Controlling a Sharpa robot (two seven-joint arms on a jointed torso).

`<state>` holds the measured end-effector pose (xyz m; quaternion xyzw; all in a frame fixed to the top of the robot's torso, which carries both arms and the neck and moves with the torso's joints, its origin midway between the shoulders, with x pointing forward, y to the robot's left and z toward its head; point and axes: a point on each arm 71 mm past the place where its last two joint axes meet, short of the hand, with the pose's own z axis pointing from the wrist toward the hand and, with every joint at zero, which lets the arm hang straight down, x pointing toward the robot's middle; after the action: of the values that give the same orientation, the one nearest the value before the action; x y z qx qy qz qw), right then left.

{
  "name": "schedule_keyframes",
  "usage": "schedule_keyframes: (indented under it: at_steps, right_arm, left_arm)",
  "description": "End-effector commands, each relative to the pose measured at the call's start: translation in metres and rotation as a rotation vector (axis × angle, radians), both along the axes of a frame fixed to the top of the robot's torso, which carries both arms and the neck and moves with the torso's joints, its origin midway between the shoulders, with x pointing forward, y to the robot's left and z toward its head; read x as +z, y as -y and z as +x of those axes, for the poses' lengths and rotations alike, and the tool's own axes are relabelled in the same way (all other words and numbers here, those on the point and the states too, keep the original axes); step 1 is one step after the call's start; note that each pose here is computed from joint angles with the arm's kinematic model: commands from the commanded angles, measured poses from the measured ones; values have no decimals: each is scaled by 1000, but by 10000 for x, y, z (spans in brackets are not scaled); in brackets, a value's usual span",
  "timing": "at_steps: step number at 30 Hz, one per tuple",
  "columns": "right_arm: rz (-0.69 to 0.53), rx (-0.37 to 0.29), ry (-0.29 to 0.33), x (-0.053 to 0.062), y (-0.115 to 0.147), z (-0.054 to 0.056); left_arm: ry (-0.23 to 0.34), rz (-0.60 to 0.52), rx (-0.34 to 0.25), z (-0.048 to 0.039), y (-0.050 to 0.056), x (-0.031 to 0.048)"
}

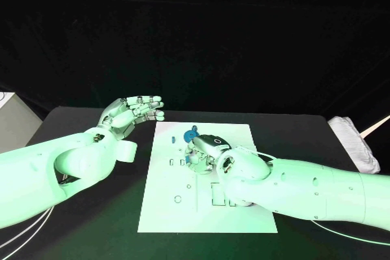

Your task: Assemble the parts on the task board

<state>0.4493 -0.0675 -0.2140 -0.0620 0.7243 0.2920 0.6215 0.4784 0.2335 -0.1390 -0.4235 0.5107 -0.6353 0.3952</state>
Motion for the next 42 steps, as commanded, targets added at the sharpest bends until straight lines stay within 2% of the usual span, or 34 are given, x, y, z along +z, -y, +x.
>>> schedule_keyframes:
  at_steps: [1,15,42]
  right_arm:
    - [-26,-5,4,-29,-7,-4]
    - [-44,-15,-21,-103,-20,-12]
    - [-7,-8,-17,-105,-23,-5]
  left_arm:
    - [5,-8,-22,-5,24,10]
    - [2,-6,-22,-5,15,7]
    - [-4,-4,-29,-5,14,2]
